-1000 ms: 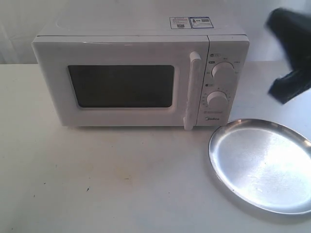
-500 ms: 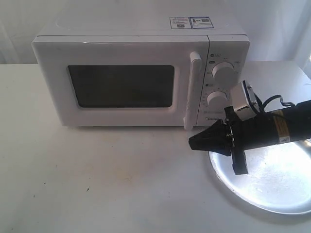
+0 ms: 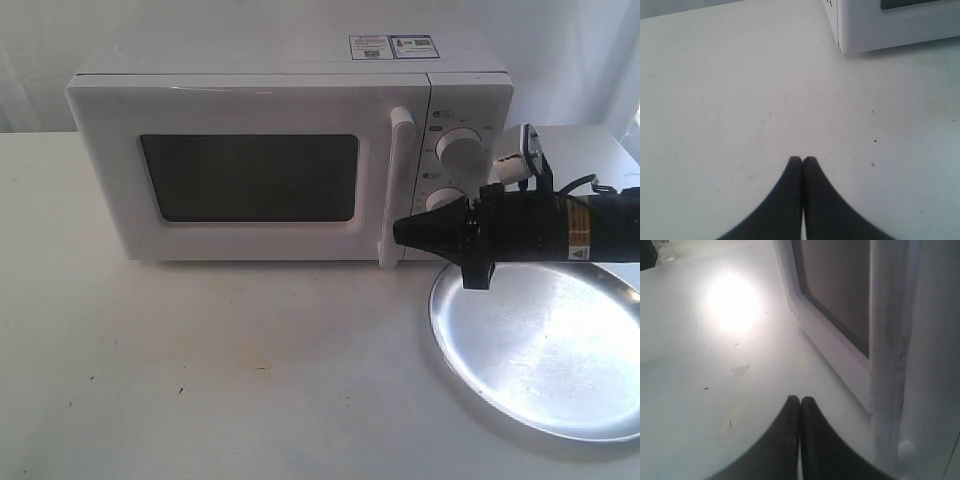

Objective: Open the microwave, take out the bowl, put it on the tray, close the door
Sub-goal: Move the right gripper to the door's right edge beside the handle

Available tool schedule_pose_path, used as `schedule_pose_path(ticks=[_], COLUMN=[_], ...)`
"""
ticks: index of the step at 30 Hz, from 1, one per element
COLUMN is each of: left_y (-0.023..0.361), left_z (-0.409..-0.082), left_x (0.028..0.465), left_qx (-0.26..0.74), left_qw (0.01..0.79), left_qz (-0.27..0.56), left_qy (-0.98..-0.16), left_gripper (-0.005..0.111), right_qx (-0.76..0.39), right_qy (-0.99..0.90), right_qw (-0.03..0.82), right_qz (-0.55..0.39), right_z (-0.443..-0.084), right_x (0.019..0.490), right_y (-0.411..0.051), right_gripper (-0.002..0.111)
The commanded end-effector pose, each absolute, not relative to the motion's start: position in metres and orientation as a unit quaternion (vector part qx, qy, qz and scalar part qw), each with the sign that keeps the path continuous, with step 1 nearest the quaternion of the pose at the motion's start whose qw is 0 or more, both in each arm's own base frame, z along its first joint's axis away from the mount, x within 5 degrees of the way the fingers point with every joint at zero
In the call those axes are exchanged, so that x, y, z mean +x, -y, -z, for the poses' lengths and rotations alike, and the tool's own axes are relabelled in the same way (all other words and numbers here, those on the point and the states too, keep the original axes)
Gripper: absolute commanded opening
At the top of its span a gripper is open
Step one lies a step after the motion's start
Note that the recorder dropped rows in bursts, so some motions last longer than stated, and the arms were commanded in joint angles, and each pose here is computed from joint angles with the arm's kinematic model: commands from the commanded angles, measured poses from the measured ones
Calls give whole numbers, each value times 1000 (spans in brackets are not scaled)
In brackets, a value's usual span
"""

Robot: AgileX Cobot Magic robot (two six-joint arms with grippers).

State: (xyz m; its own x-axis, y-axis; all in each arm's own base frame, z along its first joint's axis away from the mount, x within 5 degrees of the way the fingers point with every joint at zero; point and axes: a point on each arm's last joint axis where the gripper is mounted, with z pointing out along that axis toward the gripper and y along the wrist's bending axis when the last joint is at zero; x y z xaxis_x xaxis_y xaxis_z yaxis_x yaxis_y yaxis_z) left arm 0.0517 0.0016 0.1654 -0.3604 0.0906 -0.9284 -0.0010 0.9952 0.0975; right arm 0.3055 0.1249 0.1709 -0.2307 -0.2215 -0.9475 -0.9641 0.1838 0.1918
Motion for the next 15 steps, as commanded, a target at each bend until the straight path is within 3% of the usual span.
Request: schedule_pose_path(ticks=[1, 15], left_y=[-1, -1], left_z=[-166, -166], left_x=[52, 52], left_qx=[26, 26], left_qw=[567, 567], left_qz=[-36, -36], left_qy=[-822, -822], left_gripper=[0, 0], right_qx=[-427, -416], right_qy=[-637, -632], right_qw=[467, 489], right_qz=[-441, -434], right_z=[-181, -184], right_x=[314, 318], right_y=[-123, -122], right_gripper=[0, 0])
